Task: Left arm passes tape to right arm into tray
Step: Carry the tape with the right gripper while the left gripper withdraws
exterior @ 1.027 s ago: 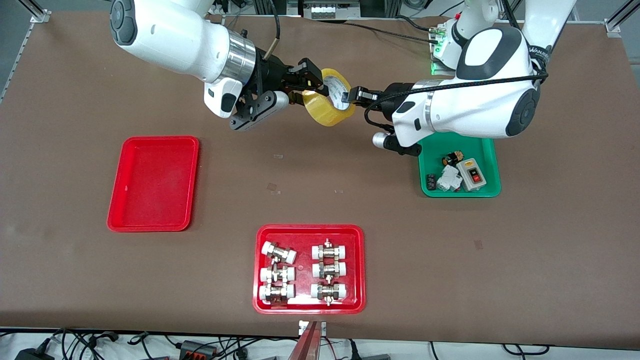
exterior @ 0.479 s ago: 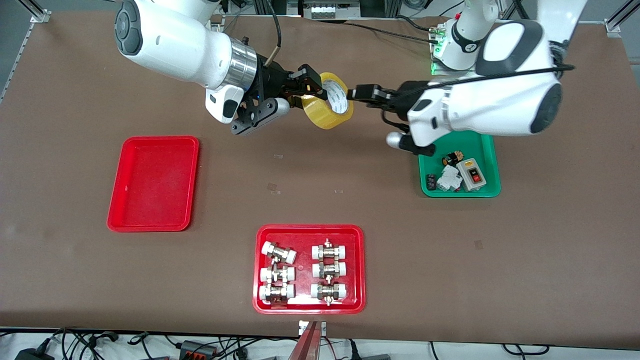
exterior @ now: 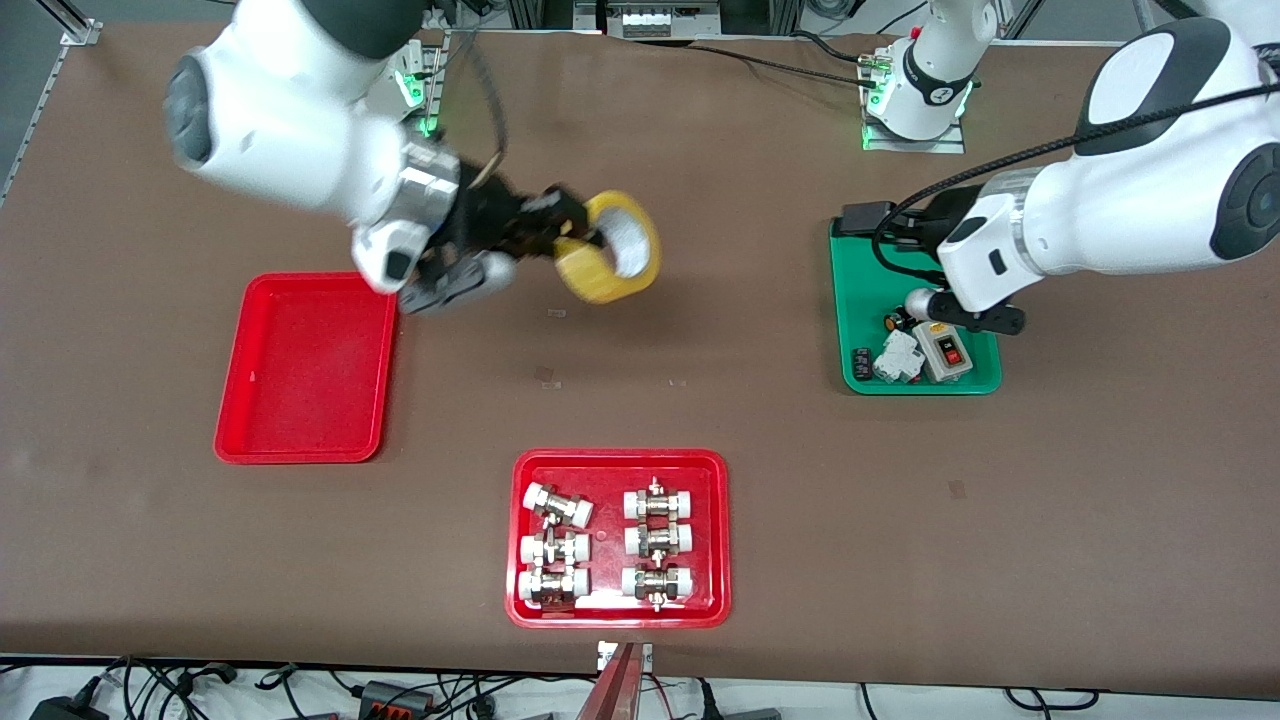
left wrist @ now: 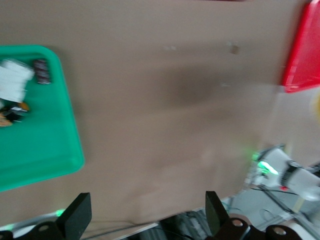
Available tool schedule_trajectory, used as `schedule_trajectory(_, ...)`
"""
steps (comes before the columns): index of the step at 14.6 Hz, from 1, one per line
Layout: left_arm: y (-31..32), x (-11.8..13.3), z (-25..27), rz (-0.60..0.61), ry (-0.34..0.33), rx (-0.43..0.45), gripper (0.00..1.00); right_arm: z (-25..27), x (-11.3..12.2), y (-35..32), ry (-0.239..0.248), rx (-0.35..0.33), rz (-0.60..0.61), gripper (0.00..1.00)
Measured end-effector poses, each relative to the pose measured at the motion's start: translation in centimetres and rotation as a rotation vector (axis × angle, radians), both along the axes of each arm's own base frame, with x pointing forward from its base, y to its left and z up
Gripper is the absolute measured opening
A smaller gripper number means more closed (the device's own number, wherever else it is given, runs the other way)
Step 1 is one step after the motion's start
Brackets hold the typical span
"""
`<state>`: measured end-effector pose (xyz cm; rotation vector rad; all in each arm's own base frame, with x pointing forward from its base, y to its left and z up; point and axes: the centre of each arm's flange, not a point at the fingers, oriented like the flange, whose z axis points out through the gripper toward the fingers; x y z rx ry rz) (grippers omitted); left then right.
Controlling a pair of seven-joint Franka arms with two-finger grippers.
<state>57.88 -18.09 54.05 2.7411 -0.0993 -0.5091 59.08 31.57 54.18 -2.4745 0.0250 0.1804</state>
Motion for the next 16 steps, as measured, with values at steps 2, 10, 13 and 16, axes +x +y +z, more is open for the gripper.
schedule_trajectory(2,1.5,0.3,-0.1,-0.066,-0.064,0.099,1.0,-3.3,3.7,-8.2,0.047,-0.018,-0.031,0.53)
schedule_trajectory(10,11.4,0.3,5.8,-0.053,-0.237,0.273,1.0,-23.1,7.9,-39.5,0.201,0.05,-0.155,0.53)
schedule_trajectory(13,13.4,-1.1,8.7,-0.014,-0.276,0.296,1.0,-29.0,6.5,-43.0,0.223,0.097,-0.114,0.53)
schedule_trajectory(16,12.8,-3.3,9.8,-0.022,-0.283,0.317,1.0,-31.7,5.2,-43.9,0.23,0.125,-0.085,0.53)
